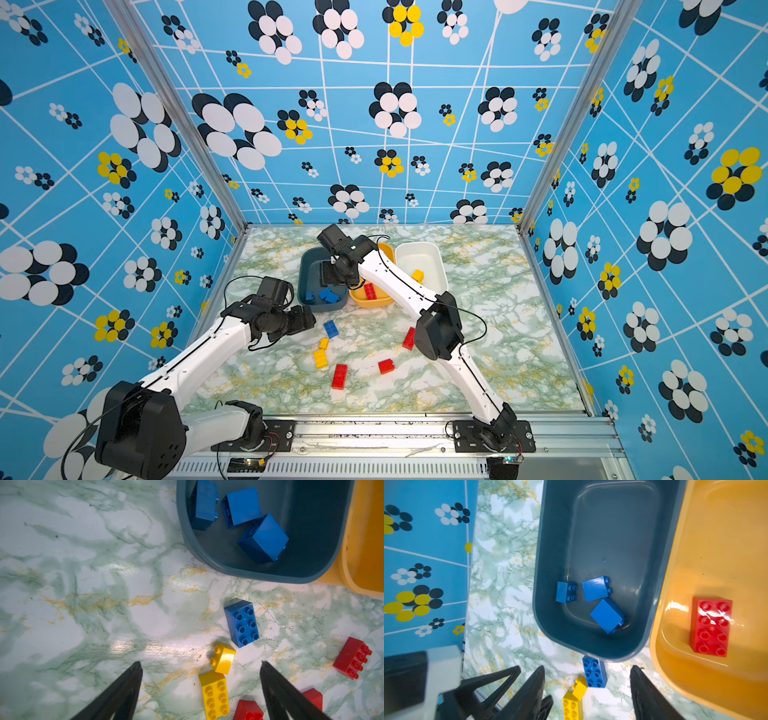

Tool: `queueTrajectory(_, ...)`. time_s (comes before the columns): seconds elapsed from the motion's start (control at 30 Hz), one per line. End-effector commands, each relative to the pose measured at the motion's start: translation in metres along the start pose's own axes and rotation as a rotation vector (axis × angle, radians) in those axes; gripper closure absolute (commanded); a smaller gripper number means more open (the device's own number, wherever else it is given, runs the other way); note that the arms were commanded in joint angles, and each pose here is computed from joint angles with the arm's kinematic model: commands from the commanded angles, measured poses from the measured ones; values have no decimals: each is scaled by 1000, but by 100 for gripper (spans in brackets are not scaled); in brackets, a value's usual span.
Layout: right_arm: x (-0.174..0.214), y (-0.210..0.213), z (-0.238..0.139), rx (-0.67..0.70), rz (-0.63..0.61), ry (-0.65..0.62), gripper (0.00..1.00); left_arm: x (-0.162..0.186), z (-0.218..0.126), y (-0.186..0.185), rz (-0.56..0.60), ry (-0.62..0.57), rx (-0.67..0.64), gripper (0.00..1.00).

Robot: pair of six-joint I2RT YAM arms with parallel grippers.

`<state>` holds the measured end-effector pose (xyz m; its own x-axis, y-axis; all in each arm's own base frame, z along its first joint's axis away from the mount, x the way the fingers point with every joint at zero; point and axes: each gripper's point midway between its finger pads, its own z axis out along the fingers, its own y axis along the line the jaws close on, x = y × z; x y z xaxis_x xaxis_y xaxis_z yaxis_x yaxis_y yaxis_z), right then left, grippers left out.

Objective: Sort the legos into containers by color
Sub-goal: 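Open right gripper to drop the blue brick into the teal bin, then lower left gripper to a blue brick while right gripper withdraws toward the yellow bin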

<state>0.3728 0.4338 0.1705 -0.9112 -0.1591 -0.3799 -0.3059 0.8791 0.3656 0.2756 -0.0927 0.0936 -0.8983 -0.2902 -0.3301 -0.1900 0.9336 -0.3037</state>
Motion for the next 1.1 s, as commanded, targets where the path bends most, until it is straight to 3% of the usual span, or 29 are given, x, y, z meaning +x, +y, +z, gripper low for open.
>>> queueTrajectory(0.0,3,-6,-21,28,-17,-26,32,-9,1,-21,19,-12,33,11)
queueTrajectory(0.27,26,-42,-45,45,82,-52,31,-7,19,-50,105,38,36,17)
queueTrajectory(0.63,71,-109,-65,122,229,-47,30,0,53,-63,147,149,-26,28)
queueTrajectory(1.07,84,-131,-81,163,266,-52,28,10,68,-52,129,210,-154,29)
